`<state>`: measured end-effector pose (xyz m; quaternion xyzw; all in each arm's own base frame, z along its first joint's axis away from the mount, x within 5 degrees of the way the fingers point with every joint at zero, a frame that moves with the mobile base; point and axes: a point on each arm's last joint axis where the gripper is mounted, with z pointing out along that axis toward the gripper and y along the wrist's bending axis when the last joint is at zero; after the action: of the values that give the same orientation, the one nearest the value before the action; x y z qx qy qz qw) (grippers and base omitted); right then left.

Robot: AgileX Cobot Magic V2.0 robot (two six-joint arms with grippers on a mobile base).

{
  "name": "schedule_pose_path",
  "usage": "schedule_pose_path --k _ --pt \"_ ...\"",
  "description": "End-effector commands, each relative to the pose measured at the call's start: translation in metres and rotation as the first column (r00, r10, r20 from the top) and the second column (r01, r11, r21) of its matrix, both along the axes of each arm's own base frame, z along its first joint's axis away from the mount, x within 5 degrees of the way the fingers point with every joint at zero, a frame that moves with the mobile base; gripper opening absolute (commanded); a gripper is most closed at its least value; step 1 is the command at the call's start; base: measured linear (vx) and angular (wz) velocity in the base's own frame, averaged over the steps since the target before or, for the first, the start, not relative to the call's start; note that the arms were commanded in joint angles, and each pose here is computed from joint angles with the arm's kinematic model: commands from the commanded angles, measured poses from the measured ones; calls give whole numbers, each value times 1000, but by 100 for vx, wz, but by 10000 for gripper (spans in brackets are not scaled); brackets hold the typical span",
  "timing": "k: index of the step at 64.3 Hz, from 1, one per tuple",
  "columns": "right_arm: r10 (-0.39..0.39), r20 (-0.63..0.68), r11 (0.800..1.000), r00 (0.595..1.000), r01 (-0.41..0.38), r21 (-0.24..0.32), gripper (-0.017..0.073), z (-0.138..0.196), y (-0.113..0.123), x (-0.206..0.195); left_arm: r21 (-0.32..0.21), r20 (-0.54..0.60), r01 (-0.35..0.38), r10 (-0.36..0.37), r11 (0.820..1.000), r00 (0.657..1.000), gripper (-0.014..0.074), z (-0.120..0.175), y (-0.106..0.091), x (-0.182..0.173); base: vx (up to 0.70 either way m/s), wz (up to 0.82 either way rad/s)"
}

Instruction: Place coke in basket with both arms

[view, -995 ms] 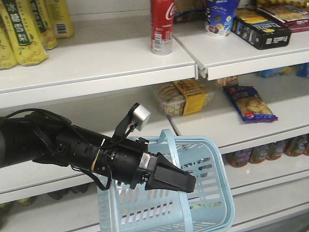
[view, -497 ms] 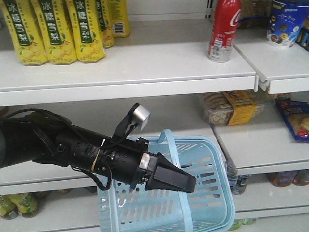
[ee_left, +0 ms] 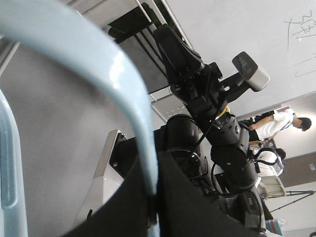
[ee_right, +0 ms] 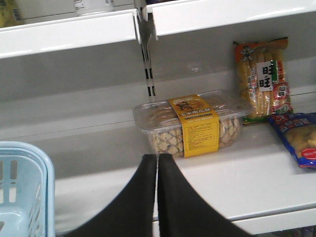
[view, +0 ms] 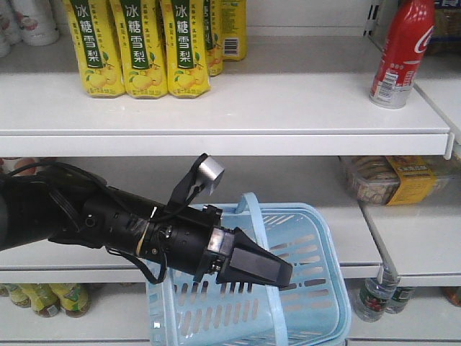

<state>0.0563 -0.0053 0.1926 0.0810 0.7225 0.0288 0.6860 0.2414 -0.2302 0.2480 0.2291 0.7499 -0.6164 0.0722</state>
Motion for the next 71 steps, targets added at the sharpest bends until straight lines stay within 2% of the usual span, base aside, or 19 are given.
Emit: schedule_pose_path --k 1,71 --pt "15 59 1000 998 -14 -21 -6 1 1 0 -195 -1 124 -127 973 992 -5 37 2 -16 4 14" --pt "15 59 1000 998 -14 -21 -6 1 1 0 -195 -1 124 -127 973 992 -5 37 2 -16 3 5"
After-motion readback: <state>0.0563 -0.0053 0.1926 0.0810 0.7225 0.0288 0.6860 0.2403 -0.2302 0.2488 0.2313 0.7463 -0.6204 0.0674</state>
